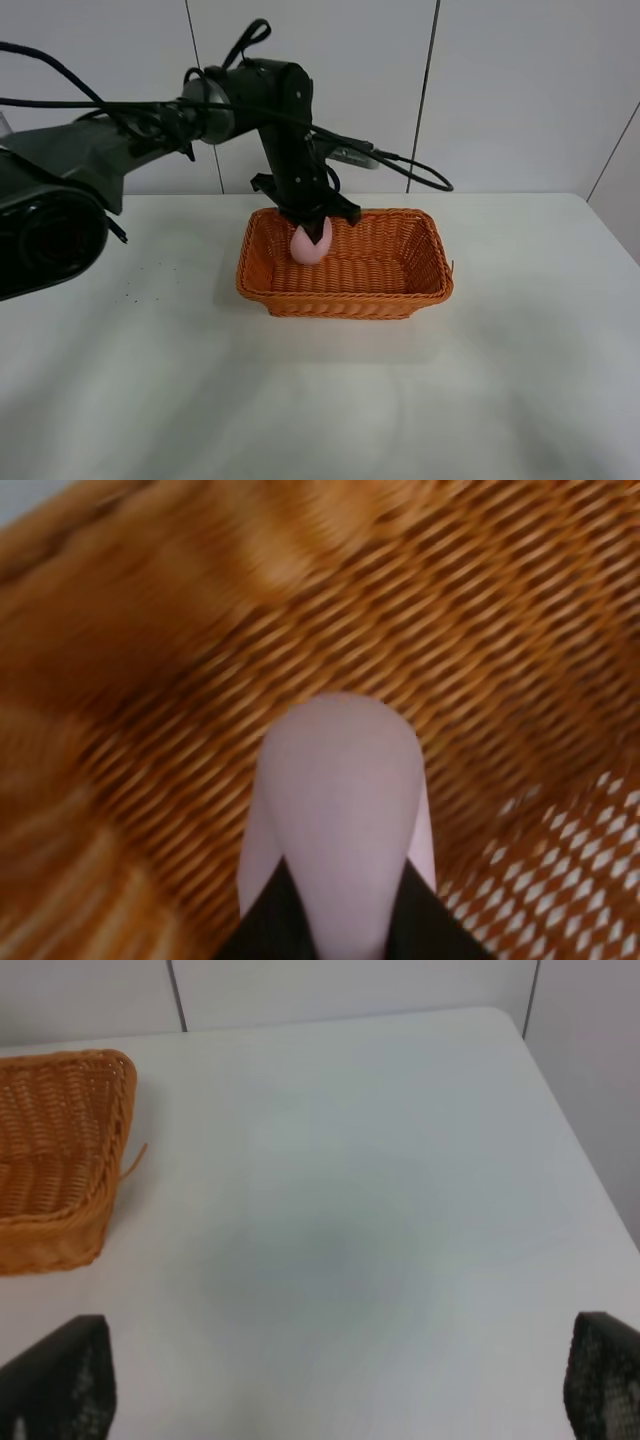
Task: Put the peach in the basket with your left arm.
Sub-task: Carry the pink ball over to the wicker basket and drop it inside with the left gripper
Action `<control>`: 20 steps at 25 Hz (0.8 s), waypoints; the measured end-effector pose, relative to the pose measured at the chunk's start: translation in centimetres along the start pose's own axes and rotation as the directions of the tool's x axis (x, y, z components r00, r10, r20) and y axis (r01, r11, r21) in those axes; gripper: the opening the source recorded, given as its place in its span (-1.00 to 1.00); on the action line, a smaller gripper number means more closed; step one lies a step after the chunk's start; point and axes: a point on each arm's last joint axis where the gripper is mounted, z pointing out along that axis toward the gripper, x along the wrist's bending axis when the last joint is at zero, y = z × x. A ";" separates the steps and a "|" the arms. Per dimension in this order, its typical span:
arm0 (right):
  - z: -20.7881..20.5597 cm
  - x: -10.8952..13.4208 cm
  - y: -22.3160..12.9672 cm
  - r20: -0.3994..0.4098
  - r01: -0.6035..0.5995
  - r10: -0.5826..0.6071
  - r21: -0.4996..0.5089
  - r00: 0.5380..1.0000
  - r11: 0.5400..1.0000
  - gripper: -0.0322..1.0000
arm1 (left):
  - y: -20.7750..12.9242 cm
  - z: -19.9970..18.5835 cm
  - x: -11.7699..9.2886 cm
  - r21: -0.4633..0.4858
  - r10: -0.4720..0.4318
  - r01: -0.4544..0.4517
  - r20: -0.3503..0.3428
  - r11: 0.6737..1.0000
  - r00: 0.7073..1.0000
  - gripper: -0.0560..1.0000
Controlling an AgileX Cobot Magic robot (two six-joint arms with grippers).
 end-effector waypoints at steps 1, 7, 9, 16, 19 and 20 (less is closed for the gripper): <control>0.0 0.0 0.0 0.000 0.000 0.000 0.000 1.000 1.000 0.41 | 0.1 0.8 -0.3 -0.002 0.006 -0.006 0.001 1.000 1.000 -0.59; 0.0 0.0 0.0 0.000 0.000 0.000 0.000 1.000 1.000 0.41 | 0.0 3.7 -1.1 0.020 0.015 -0.015 0.014 1.000 1.000 -0.48; 0.0 0.0 0.0 0.000 0.000 0.000 0.000 1.000 1.000 0.41 | 0.0 4.0 -1.1 0.026 0.013 -0.014 0.017 1.000 1.000 -0.16; 0.0 0.0 0.0 0.000 0.000 0.000 0.000 1.000 1.000 0.41 | 0.0 3.9 -1.2 0.035 0.012 -0.013 0.022 0.999 1.000 0.66; 0.0 0.0 0.0 0.000 0.000 0.000 0.000 1.000 1.000 0.41 | 0.4 2.6 -1.3 0.044 0.034 -0.035 0.025 0.998 0.999 0.69; 0.0 0.0 0.0 0.000 0.000 0.000 0.000 1.000 1.000 0.41 | 0.5 1.9 -1.1 0.046 0.039 -0.040 0.025 0.998 0.999 0.70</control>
